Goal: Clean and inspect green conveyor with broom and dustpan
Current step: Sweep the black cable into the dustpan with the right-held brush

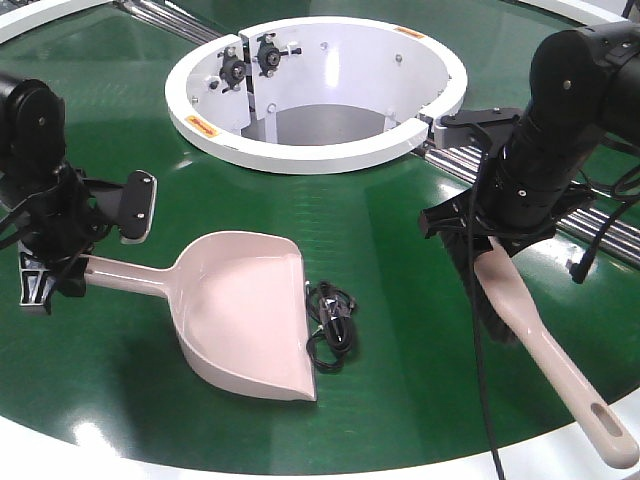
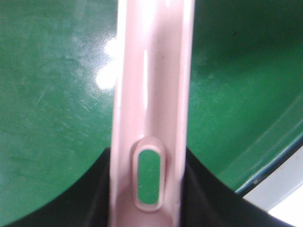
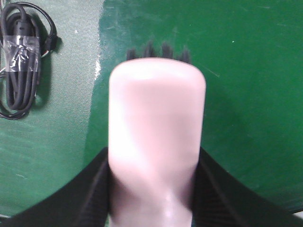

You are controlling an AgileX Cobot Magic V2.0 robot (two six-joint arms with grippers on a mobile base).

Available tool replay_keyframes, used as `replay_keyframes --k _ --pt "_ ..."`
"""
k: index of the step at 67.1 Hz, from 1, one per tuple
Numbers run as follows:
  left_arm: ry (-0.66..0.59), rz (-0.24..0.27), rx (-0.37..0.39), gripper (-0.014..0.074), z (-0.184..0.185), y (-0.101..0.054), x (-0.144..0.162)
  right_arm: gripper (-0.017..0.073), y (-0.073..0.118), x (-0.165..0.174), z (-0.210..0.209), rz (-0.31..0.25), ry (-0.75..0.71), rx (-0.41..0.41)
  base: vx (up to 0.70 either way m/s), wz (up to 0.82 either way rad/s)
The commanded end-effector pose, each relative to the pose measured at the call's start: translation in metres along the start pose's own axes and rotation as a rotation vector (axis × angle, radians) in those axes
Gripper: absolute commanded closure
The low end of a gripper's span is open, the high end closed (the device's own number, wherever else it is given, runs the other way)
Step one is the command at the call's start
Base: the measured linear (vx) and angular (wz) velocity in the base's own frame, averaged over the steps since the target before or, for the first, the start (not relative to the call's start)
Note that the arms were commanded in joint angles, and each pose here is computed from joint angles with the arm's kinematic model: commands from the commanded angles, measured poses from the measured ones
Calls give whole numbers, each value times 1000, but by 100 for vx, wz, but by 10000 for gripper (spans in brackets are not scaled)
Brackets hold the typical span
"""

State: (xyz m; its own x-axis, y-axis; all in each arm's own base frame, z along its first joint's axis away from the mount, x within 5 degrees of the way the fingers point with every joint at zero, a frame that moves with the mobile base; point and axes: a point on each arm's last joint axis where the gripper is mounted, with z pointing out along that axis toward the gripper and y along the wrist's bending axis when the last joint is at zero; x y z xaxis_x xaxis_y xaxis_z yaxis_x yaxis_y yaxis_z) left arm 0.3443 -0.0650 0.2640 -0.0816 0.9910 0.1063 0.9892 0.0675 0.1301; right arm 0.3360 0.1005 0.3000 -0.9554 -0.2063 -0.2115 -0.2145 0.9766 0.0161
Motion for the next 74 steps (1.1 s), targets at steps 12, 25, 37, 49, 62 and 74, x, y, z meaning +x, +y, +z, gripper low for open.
replay_keyframes --k 12,25,37,49,62,74 --pt "-30 -30 -46 600 -24 -3 1 563 -3 6 -25 -3 -26 9 0 0" --pt "-30 -30 -46 600 -24 -3 1 563 -3 6 -25 -3 -26 9 0 0" --pt "-30 -30 -46 600 -24 -3 1 563 -3 6 -25 -3 -28 9 0 0" --pt "-30 -30 -46 600 -24 -3 1 563 -4 2 -23 -8 -62 20 0 0" --pt "-30 -30 -46 600 -24 -3 1 563 -4 -5 1 17 0 24 0 0" --pt "-30 -30 -46 600 -24 -3 1 563 5 -16 43 77 80 -52 0 0"
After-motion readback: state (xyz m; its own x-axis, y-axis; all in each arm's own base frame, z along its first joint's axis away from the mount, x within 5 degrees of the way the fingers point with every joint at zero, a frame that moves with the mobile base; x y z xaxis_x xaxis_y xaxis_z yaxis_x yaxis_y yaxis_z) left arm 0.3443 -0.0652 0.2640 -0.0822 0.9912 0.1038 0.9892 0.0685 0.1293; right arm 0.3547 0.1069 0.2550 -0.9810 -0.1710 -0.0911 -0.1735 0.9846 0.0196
